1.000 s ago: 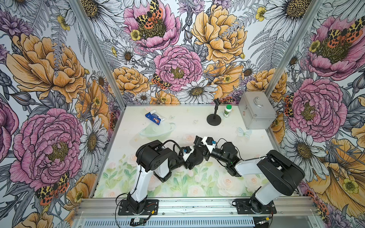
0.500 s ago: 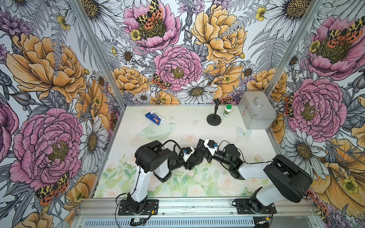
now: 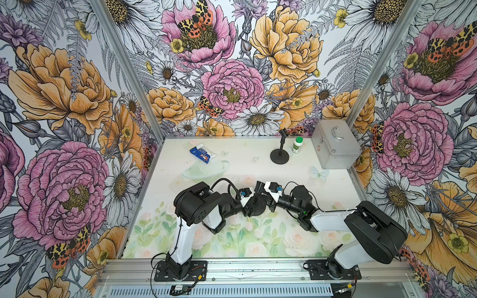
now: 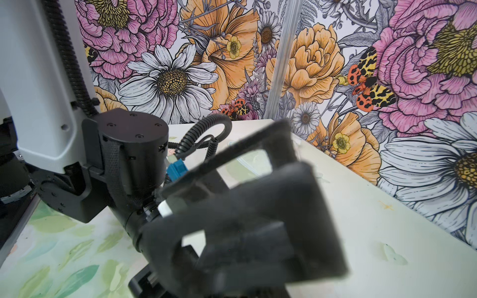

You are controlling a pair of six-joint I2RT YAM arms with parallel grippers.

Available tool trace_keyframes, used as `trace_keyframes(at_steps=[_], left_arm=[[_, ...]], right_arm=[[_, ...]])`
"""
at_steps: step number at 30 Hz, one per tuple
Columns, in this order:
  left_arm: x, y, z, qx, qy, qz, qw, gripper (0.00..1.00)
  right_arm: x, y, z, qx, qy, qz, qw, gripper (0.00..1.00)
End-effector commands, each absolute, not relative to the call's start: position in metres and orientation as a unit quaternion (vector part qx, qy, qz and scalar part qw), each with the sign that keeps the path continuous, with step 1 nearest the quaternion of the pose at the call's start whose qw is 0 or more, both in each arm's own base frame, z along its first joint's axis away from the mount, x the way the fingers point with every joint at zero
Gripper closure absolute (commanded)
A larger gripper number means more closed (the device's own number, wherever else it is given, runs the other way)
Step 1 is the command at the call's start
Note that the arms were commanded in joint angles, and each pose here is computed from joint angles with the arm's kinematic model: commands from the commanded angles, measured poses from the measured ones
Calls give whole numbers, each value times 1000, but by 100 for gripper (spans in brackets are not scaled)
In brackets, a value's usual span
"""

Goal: Assemble a microphone stand
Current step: Hold the microphone stand pole at the microphone stand base.

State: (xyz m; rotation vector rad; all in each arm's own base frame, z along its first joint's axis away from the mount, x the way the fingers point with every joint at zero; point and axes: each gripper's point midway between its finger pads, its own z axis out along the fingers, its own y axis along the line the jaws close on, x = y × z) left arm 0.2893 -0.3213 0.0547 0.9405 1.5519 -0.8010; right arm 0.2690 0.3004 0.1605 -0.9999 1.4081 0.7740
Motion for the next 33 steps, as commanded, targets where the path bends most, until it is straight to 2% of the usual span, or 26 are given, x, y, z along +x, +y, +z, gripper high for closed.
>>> trace_keyframes(at_steps=[1,6,10,19,23,30,33], left_arm=[[283,-327,54,406,647,-361,535,21],[282,-325,49,412,648,-356,532,24],[287,-325,44,415,645,-371,523,34],[310,-331,75,409,615,-386,553,34],[308,-333,72,412,614,-390,548,35],[333,-303,71,352,653,-390,545,34],[324,-310,70,376,639,-402,537,35]], right_arm=[[259,304,137,-432,630,358,537,100],[251,299,133,-436,636,357,527,100],[247,294,123,-447,646,344,514,100],[252,296,115,-468,655,326,495,100],[253,298,114,-470,655,330,491,100],[257,298,105,-467,664,334,480,100],[259,295,106,-461,667,335,480,100]])
